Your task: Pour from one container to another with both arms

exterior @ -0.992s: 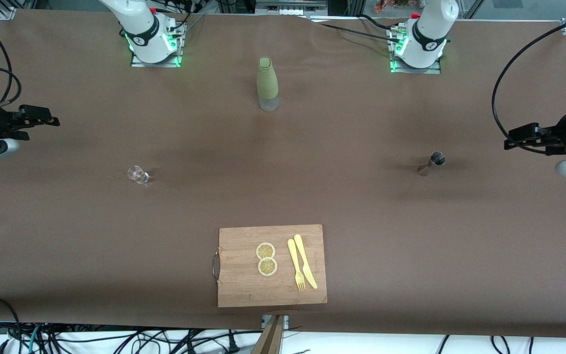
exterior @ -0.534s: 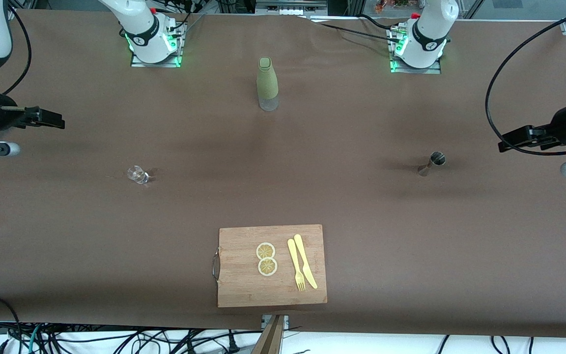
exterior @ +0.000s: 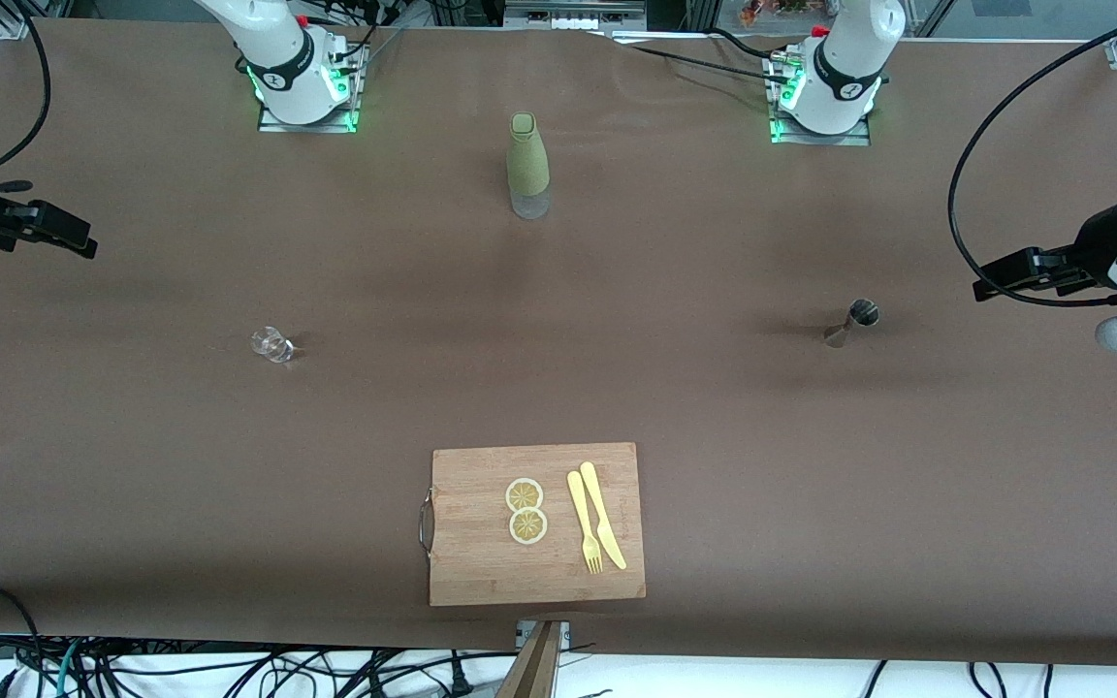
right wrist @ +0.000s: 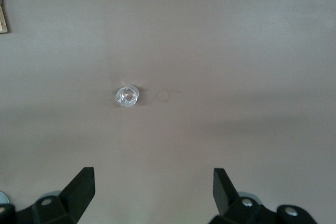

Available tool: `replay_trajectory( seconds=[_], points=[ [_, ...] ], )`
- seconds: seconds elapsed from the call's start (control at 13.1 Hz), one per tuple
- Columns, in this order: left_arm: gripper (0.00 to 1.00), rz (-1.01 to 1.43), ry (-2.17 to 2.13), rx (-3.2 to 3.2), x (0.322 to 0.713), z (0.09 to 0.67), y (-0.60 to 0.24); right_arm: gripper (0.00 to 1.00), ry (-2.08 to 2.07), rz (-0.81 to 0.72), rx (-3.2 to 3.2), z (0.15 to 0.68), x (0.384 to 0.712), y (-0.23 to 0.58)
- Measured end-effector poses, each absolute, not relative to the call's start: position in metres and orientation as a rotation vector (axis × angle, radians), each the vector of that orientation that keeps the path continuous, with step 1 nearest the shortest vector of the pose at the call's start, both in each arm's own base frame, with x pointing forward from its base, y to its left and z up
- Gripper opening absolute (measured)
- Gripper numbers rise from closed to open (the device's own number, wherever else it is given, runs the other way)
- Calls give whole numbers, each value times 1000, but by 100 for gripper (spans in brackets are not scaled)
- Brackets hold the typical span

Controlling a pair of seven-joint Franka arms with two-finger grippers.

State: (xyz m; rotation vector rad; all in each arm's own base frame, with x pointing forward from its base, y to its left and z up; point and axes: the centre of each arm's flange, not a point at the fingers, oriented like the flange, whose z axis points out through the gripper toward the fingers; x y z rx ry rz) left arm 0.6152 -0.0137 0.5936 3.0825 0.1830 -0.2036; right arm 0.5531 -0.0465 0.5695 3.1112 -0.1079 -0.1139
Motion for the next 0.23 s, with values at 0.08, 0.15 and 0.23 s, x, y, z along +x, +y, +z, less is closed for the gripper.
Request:
replay_trajectory(
  seconds=[0.08, 0.15, 0.23],
  points=[
    [100, -204, 181, 3083, 615, 594, -14, 100, -111, -116, 3112, 570, 552, -50],
    [100, -204, 180, 3083, 615, 594, -15, 100, -119, -113, 3113, 571, 550, -56],
    [100, -204, 180, 3083, 615, 594, -15, 100, -124, -111, 3114, 572, 549, -62]
  ],
)
